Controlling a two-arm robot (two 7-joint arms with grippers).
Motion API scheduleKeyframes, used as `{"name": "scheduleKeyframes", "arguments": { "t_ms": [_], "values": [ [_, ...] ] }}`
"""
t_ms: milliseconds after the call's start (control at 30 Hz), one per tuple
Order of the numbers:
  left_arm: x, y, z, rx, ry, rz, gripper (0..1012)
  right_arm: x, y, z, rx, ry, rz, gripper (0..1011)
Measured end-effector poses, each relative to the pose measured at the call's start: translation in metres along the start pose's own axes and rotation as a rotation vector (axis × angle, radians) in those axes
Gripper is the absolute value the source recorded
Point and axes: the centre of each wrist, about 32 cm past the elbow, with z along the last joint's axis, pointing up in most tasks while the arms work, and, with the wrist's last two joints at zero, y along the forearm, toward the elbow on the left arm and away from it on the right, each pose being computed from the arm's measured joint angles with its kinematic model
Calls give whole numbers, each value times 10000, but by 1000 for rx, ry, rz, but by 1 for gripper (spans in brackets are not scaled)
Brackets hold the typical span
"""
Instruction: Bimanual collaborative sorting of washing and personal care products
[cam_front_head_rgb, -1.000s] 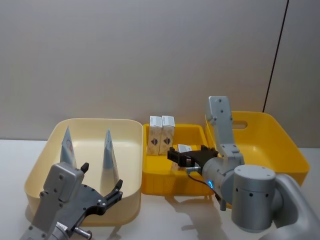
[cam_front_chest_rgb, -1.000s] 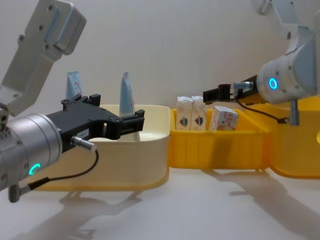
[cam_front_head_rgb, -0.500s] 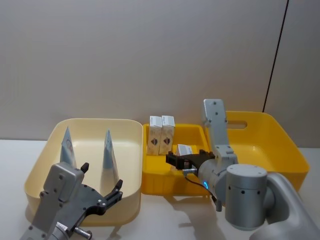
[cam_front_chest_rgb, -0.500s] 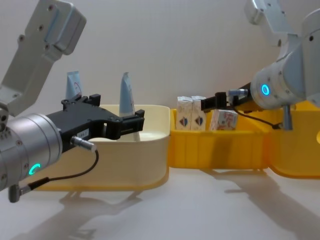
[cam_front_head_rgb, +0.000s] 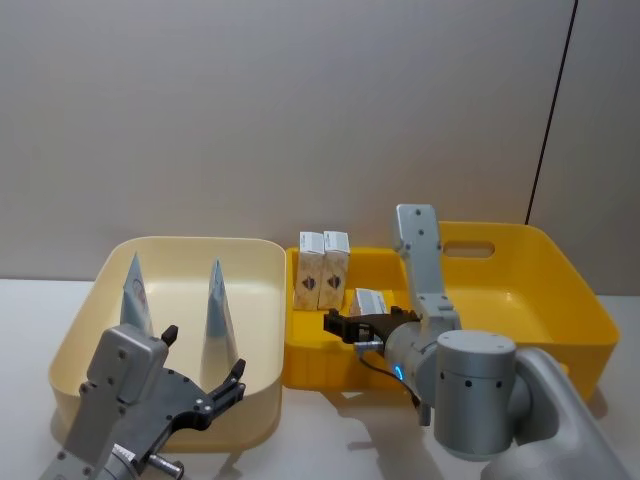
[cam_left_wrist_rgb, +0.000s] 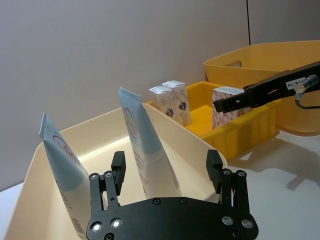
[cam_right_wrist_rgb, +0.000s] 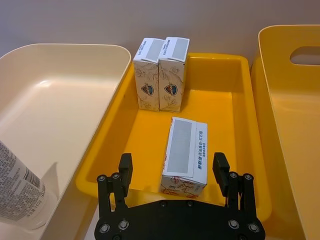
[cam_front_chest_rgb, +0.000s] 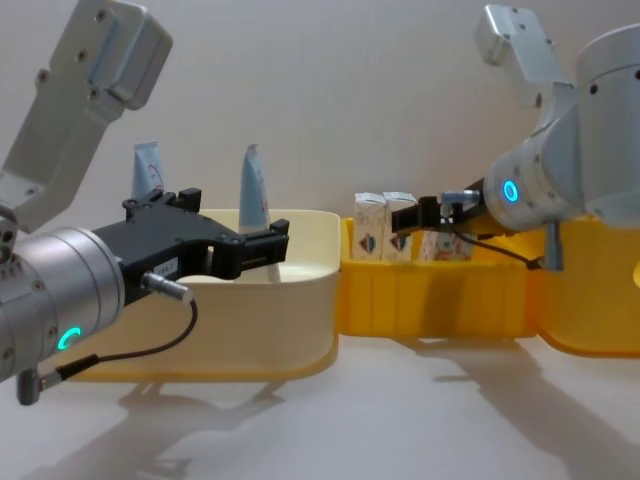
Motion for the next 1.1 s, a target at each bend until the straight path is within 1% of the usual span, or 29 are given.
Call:
{"name": "scheduleKeyframes", "arguments": {
  "t_ms": [233, 333, 367, 400, 433, 533, 567, 600, 633, 667, 733, 767, 800, 900, 1100],
  "values": [
    [0, 0, 0, 0, 0, 0, 1003, -23, 26, -15, 4, -2, -2, 1001],
    [0, 0, 0, 0, 0, 0, 1004, -29, 31, -15, 5, -3, -2, 950],
    [0, 0, 0, 0, 0, 0, 1003, -32, 35, -17, 6, -3, -2, 911],
    [0, 0, 0, 0, 0, 0, 1003, -33, 36, -18, 6, -3, -2, 904],
    [0, 0, 0, 0, 0, 0, 1003, -34, 38, -19, 6, -4, -3, 849],
    [0, 0, 0, 0, 0, 0, 1003, -39, 43, -22, 6, -4, -3, 795],
    [0, 0, 0, 0, 0, 0, 1003, -41, 45, -23, 7, -4, -3, 739],
    [0, 0, 0, 0, 0, 0, 1003, -41, 46, -24, 7, -4, -3, 729],
    [0, 0, 0, 0, 0, 0, 1003, -42, 47, -25, 7, -4, -3, 680],
    [0, 0, 0, 0, 0, 0, 1003, -44, 48, -25, 8, -4, -3, 660],
    [0, 0, 0, 0, 0, 0, 1003, -46, 50, -27, 8, -4, -3, 587],
    [0, 0, 0, 0, 0, 0, 1003, -47, 51, -28, 8, -4, -3, 587],
    [0, 0, 0, 0, 0, 0, 1003, -47, 52, -28, 8, -5, -3, 531],
    [0, 0, 0, 0, 0, 0, 1003, -49, 54, -30, 8, -5, -3, 454],
    [0, 0, 0, 0, 0, 0, 1003, -51, 56, -31, 9, -5, -4, 444]
  ]
}}
